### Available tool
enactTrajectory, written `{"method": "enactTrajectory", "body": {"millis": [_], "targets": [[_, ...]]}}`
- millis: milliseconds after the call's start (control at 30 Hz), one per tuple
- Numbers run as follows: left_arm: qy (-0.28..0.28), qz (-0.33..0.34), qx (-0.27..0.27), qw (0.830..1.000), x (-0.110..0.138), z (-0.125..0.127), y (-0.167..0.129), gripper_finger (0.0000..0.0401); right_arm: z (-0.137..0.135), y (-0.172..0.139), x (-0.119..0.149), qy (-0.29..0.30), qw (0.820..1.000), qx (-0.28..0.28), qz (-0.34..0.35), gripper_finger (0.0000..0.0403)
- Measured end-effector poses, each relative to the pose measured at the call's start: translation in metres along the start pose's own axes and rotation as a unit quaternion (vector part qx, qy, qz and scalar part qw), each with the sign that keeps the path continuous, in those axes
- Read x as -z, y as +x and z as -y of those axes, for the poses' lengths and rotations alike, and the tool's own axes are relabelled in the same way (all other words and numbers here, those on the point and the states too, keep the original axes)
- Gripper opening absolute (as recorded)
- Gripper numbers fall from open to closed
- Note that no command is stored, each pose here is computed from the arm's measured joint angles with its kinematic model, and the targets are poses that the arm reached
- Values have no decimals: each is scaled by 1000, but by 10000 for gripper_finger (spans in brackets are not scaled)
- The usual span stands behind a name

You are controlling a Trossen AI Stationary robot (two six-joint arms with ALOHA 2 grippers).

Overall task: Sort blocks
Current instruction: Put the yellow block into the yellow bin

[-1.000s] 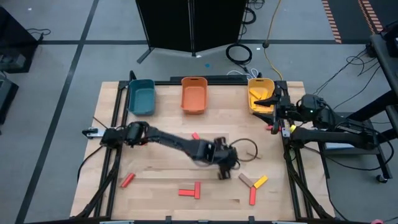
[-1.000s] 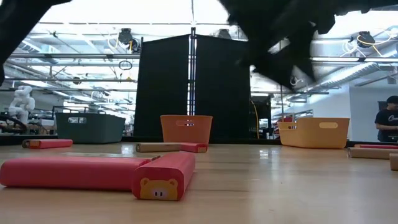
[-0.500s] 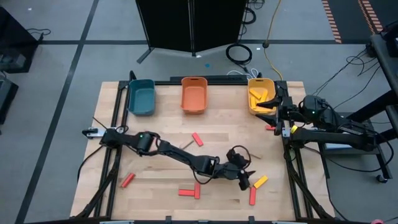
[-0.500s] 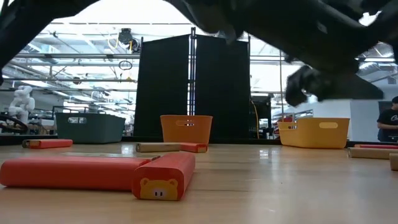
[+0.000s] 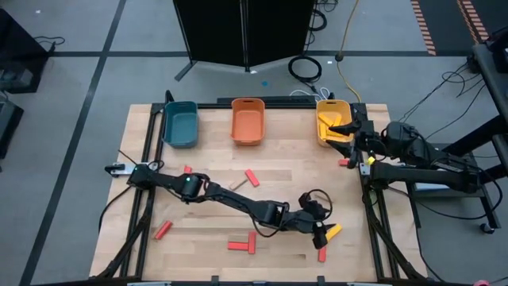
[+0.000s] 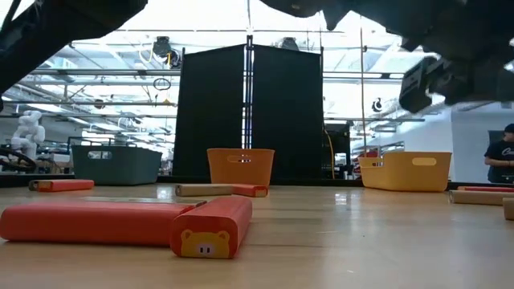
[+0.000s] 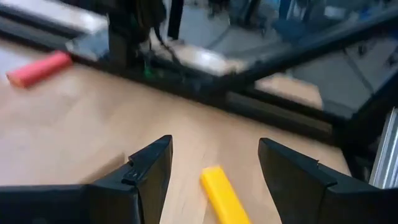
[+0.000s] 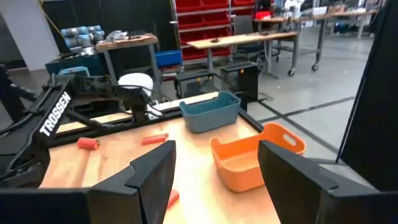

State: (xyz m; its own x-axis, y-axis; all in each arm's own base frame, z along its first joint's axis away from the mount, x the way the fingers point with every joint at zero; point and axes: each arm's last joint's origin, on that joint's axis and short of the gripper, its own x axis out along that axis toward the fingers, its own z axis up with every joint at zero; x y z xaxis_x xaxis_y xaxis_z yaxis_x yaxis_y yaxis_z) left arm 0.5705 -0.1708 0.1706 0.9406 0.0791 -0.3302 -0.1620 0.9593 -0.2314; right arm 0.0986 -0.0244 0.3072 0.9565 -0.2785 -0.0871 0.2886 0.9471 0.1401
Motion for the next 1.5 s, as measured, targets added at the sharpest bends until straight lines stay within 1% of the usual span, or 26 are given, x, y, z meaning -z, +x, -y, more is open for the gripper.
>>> {"method": "enactTrajectory", "body": {"millis": [67,133,200,233,333,367,433,533,633,700,733,767,800,867,900,933,967,1033,1100,1167,1267,1333,1367,1433,1467,1500], "targets": [[6,-21,3,1000,5,-1,0,225,0,1,1,9,1000,-3,-9,222],[21,-45,-9,999,10,-3,0,214,-1,2,5,18,999,-25,-33,222],[67,-61,-27,996,10,0,-6,202,-3,3,8,38,995,-65,-62,222],[90,-58,-33,994,8,4,-9,195,-5,1,9,51,991,-93,-83,222],[185,-46,-64,980,-10,24,-34,180,-12,-2,4,66,971,-177,-144,222],[220,-46,-85,971,-17,31,-45,177,-14,-4,2,67,966,-194,-159,222],[294,-63,-144,943,-25,41,-68,171,-17,-8,-2,55,959,-210,-183,222],[375,-130,-222,890,-26,43,-102,167,-19,-11,-7,31,958,-211,-194,222],[393,-208,-284,850,-27,28,-134,166,-23,-10,-4,25,949,-228,-215,222],[389,-228,-351,821,-29,16,-159,166,-28,-7,2,24,934,-253,-250,222],[389,-223,-392,803,-30,10,-172,166,-30,-5,5,23,926,-262,-270,222],[376,-187,-423,803,-29,9,-179,166,-34,-2,8,23,918,-269,-290,222],[379,-157,-432,803,-26,10,-182,166,-37,1,11,23,910,-277,-307,222],[421,-158,-417,790,-24,13,-200,166,-47,9,16,29,895,-292,-336,222],[429,-157,-416,786,-24,10,-205,166,-53,13,18,33,887,-301,-349,222],[433,-161,-421,781,-27,3,-216,166,-59,16,20,36,879,-310,-360,222],[433,-172,-432,772,-30,-10,-230,166,-66,20,24,38,869,-319,-376,222],[399,-170,-457,776,-27,-35,-240,166,-81,26,31,35,851,-337,-402,222],[391,-180,-469,771,-22,-59,-256,166,-93,29,41,29,832,-338,-439,222],[364,-176,-471,784,-21,-76,-273,166,-102,31,51,21,819,-322,-474,222],[322,-184,-462,806,-14,-104,-286,166,-114,32,72,11,787,-283,-547,222],[300,-193,-420,835,-9,-114,-284,166,-122,31,81,12,771,-270,-577,222],[289,-196,-378,857,-9,-116,-282,166,-125,32,86,11,762,-260,-593,222],[272,-177,-264,908,-13,-117,-274,166,-134,34,95,6,750,-253,-611,222],[268,-148,-202,930,-15,-117,-268,166,-137,34,100,3,745,-249,-619,222],[267,-111,-144,946,-18,-116,-263,166,-140,35,104,1,740,-245,-626,222]]}}
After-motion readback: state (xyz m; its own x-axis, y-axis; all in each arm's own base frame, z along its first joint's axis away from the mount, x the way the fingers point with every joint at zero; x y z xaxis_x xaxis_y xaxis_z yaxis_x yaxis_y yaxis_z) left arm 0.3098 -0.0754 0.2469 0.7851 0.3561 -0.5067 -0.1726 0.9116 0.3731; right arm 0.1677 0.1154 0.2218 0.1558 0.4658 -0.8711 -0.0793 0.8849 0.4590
